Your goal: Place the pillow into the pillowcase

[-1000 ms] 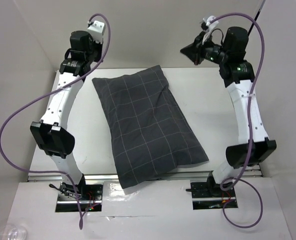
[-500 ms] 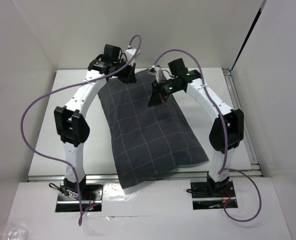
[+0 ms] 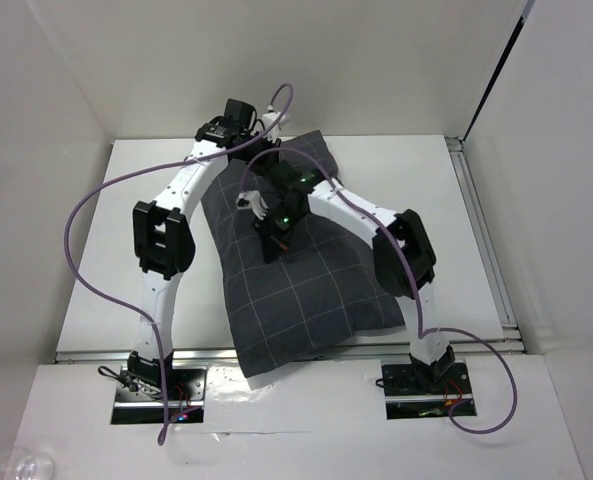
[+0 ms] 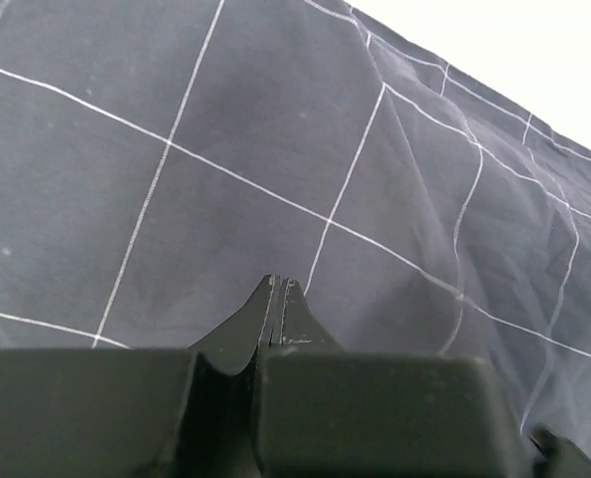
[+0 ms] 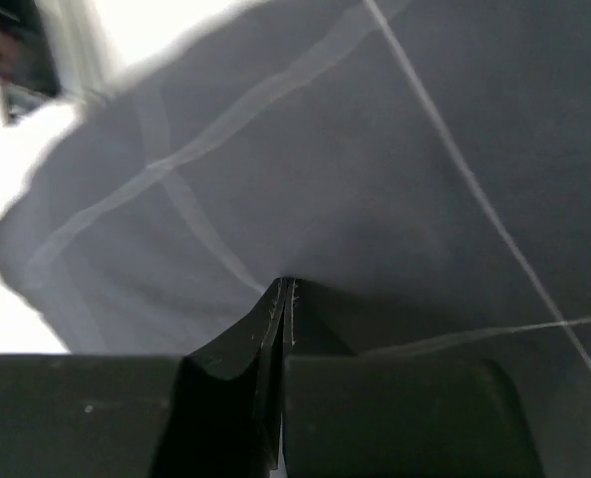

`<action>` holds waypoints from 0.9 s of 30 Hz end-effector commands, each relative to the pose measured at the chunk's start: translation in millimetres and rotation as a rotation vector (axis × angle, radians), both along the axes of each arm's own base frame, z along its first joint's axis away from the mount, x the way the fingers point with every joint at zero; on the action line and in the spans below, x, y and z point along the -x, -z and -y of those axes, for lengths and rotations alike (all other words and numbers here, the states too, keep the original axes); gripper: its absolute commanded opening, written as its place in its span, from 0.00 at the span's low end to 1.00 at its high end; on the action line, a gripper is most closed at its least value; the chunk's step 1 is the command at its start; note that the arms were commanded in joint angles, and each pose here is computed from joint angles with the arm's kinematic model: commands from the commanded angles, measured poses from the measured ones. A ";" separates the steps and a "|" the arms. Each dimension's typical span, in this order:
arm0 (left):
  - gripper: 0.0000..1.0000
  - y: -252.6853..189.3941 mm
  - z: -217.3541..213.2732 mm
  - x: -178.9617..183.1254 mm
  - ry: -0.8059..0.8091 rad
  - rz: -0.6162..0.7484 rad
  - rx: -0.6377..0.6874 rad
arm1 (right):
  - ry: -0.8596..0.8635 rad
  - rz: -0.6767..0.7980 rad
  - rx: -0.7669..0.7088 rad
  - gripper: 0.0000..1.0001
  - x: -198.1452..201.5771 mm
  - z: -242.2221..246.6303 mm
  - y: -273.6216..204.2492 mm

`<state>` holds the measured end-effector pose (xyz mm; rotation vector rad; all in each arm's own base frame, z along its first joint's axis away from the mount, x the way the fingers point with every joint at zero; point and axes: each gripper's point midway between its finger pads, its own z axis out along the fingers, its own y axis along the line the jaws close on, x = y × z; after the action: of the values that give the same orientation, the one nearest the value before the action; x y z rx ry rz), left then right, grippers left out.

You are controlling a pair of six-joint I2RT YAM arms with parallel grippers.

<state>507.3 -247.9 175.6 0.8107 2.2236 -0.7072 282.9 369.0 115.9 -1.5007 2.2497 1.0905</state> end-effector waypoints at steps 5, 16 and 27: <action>0.00 51.0 -9.5 9.4 0.056 -0.055 -0.055 | 0.053 0.084 0.303 0.00 -21.6 47.6 58.4; 0.00 84.9 -84.3 -2.0 -0.072 -0.151 -0.147 | 0.245 0.148 0.594 0.00 -78.5 169.9 69.9; 0.00 38.2 -129.3 48.2 -0.108 -0.192 -0.121 | 0.447 0.190 0.601 0.00 -123.4 243.7 46.0</action>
<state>479.1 -141.3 109.8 0.6862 2.4829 -0.6822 410.3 157.1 67.2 -1.0964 2.6388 0.3069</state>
